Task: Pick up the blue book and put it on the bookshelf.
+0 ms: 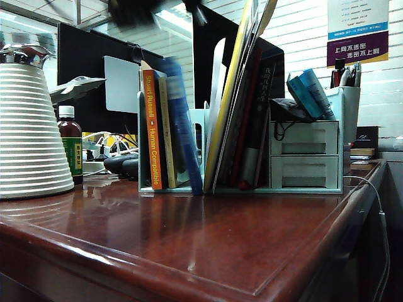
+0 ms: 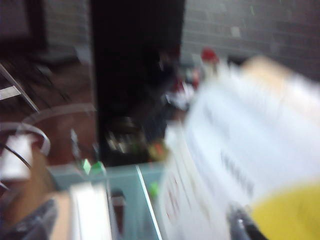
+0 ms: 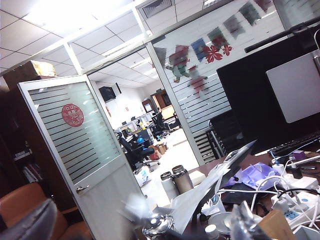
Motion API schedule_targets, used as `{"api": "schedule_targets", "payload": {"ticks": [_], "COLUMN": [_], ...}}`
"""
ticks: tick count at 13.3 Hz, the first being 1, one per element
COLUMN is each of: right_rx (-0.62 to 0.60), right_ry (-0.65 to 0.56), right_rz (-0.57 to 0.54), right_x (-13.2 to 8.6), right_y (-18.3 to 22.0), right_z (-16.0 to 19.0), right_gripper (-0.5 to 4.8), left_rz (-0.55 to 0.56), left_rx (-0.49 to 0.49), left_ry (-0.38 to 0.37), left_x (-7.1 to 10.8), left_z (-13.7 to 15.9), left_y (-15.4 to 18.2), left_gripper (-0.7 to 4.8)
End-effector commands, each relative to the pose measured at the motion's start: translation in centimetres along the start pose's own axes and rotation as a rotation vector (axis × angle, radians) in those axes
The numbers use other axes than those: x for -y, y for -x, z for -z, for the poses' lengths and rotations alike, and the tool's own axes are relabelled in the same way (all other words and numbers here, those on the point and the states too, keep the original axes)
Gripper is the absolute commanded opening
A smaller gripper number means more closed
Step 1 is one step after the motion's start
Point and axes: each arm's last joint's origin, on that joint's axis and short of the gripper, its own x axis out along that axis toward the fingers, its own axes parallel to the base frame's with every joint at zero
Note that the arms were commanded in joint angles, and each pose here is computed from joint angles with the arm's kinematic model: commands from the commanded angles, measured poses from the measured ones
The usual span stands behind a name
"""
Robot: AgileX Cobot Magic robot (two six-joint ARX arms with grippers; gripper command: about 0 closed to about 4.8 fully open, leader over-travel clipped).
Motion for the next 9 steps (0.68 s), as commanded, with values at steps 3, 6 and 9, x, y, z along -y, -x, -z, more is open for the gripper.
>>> {"api": "schedule_targets", "payload": {"ticks": [3, 6, 9], "right_rx": [0.011, 0.005, -0.035], "right_ry": [0.068, 0.137, 0.3], "right_rz": [-0.009, 0.009, 0.283], "right_x": [-0.4, -1.1, -2.0], "right_y": [0.2, 0.6, 2.3], "right_z": [-0.4, -0.7, -0.7], "right_gripper": [-0.08, -0.08, -0.08], "left_rz": [0.011, 0.073, 0.077], "left_rx": [-0.081, -0.159, -0.113], "left_ry": [0.018, 0.028, -0.013], "left_x": [-0.8, -0.7, -1.0], "left_z": [-3.9, -3.3, -5.3], "left_y": [4.1, 4.4, 6.2], "left_gripper": [-0.06, -0.06, -0.06]}}
